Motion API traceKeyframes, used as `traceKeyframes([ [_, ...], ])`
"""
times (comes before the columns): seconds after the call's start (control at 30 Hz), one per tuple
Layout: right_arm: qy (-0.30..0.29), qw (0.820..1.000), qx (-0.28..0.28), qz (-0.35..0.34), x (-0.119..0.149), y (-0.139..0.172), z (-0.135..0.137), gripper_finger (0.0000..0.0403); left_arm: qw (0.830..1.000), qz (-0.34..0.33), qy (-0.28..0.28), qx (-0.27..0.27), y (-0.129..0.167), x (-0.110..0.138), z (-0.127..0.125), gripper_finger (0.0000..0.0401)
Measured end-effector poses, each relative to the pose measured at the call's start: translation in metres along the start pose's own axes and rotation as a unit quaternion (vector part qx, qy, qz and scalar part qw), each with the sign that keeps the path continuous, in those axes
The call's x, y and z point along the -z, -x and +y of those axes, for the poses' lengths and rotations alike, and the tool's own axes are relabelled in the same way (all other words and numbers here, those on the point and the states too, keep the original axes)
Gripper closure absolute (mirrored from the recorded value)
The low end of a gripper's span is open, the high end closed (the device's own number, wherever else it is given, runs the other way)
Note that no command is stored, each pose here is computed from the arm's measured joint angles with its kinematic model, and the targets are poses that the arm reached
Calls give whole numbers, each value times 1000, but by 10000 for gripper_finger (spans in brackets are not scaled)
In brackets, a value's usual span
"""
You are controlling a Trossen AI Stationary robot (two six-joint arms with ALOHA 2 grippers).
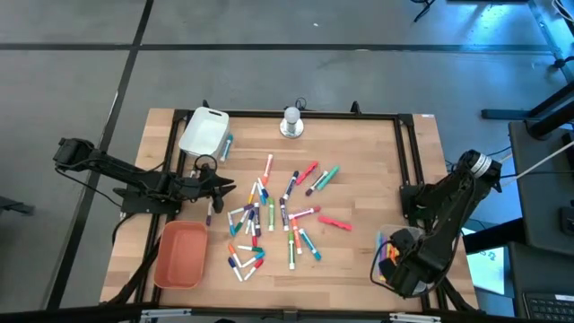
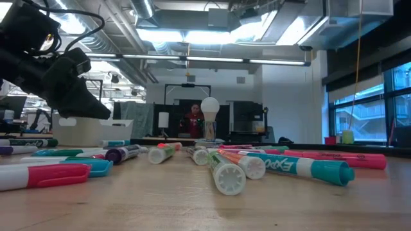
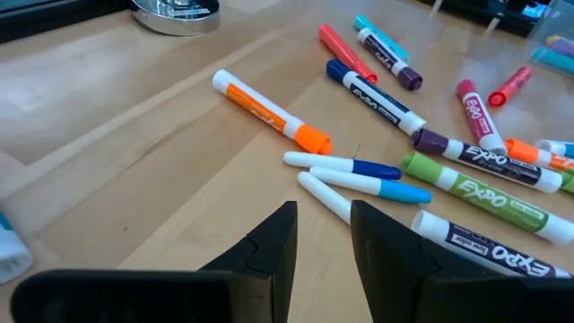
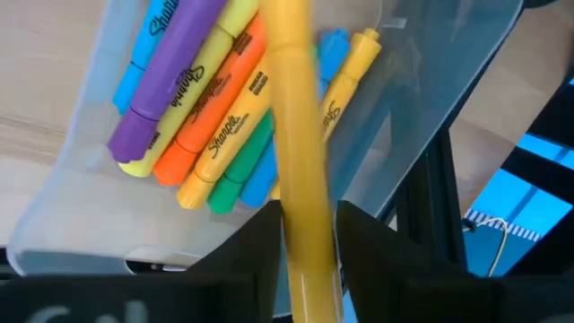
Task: Pick & Place Markers
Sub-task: Put the yellow highlighter pen into the transparent bin, then put the pink highlighter pen into the transparent bin
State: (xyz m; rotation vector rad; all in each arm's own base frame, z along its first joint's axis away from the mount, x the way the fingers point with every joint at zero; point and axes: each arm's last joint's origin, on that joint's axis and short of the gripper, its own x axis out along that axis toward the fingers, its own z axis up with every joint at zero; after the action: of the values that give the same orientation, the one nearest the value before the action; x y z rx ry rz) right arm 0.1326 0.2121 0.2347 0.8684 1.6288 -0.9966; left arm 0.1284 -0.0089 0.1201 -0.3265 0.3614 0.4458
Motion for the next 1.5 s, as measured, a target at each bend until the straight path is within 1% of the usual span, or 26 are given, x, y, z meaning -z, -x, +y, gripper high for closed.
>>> traceKeyframes([
  [0.27,12,1000,-3,2,-1,0,1,213,1000,1,0,2,0,0,0,299],
  [0.37,40,999,-10,-3,-7,2,5,195,1000,1,0,2,0,0,0,299],
  [0.47,81,995,-46,-43,-24,7,17,187,1000,1,0,2,0,0,0,299],
  [0.53,127,987,-75,-69,-39,11,28,186,1000,0,3,0,0,0,0,299],
  [0.6,178,974,-99,-95,-54,16,39,185,1000,0,7,-1,0,0,0,299],
  [0.73,285,935,-131,-168,-87,26,57,185,1000,-4,8,-7,0,0,0,299],
  [0.83,315,914,-126,-221,-111,32,64,185,1000,-5,8,-8,0,0,0,299],
  [0.87,315,910,-121,-239,-119,33,66,185,1000,-5,9,-8,0,0,0,299],
  [0.93,314,909,-100,-256,-134,32,69,185,1000,-5,8,-8,0,0,1,299],
  [1.07,312,918,-66,-235,-160,21,80,185,1000,3,7,-1,0,1,0,299],
  [1.13,329,918,-64,-212,-169,11,89,185,1000,9,6,6,0,1,0,299],
  [1.3,394,903,-77,-153,-181,-17,116,185,1000,17,4,13,0,2,0,299],
  [1.43,420,898,-38,-123,-185,-39,124,185,1000,23,-2,4,0,4,1,299],
  [1.5,421,900,-22,-109,-187,-47,126,186,1000,22,-2,1,0,4,1,299],
])
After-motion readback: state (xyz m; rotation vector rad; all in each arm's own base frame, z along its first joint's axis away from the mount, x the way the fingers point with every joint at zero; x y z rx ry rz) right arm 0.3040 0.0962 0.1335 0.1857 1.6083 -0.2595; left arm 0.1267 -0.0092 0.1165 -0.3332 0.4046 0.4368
